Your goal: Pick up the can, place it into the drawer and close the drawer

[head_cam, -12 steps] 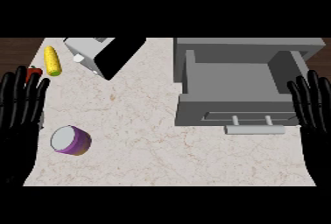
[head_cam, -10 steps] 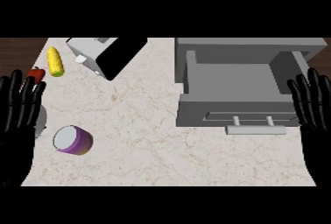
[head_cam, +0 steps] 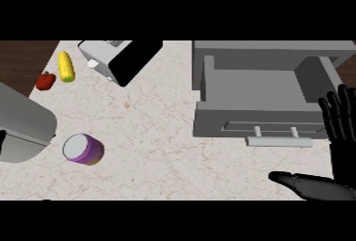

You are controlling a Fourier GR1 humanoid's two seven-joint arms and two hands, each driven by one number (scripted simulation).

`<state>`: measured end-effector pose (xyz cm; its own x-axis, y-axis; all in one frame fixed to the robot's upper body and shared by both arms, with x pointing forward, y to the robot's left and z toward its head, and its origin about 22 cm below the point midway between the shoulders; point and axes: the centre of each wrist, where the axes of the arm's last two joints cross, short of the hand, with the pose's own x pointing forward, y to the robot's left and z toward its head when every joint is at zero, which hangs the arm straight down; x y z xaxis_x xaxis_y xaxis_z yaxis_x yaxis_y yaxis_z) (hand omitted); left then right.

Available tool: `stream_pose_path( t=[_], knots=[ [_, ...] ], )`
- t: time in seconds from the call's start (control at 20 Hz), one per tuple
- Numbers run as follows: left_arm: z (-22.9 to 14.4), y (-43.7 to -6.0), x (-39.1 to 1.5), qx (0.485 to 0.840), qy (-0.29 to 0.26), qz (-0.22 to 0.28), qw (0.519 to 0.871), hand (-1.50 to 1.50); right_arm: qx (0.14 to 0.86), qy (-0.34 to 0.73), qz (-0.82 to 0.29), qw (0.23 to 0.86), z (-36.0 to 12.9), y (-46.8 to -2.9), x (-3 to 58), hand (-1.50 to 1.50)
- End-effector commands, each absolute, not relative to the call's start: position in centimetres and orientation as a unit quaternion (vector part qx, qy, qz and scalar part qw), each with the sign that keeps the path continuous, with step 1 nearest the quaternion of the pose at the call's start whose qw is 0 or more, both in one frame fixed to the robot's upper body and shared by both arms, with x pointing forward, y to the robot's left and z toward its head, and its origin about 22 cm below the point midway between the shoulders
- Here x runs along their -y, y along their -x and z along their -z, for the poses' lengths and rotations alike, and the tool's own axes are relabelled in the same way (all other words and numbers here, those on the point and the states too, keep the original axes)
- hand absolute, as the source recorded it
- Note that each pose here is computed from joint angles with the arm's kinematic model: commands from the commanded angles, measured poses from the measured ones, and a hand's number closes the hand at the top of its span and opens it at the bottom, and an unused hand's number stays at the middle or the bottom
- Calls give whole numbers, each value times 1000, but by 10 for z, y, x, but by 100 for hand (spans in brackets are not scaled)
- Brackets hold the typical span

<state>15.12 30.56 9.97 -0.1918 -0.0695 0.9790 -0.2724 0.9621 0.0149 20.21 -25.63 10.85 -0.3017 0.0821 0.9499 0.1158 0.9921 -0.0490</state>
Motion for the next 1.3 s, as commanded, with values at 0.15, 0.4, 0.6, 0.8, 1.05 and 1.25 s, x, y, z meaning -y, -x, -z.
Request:
stream_pose_path(
  t=[0.15,0.4,0.6,0.8,1.05,1.25],
  knots=[
    [-105,-120,-331,733,-134,-110,657,-150,781,84,21,618,-103,-207,279,-150],
    [-123,-139,-321,743,-123,-121,646,-150,784,71,34,616,-99,-199,274,-150],
    [-104,-144,-314,730,-125,-121,661,-150,783,72,31,617,-111,-194,273,-150],
    [-83,-145,-312,722,-120,-107,673,-150,783,65,34,618,-104,-198,279,-150],
    [-55,-176,-315,700,-133,-114,692,-150,791,78,25,606,-115,-166,285,-150],
    [-38,-171,-297,696,-130,-111,697,-150,789,82,23,608,-111,-163,283,-150]
  ],
)
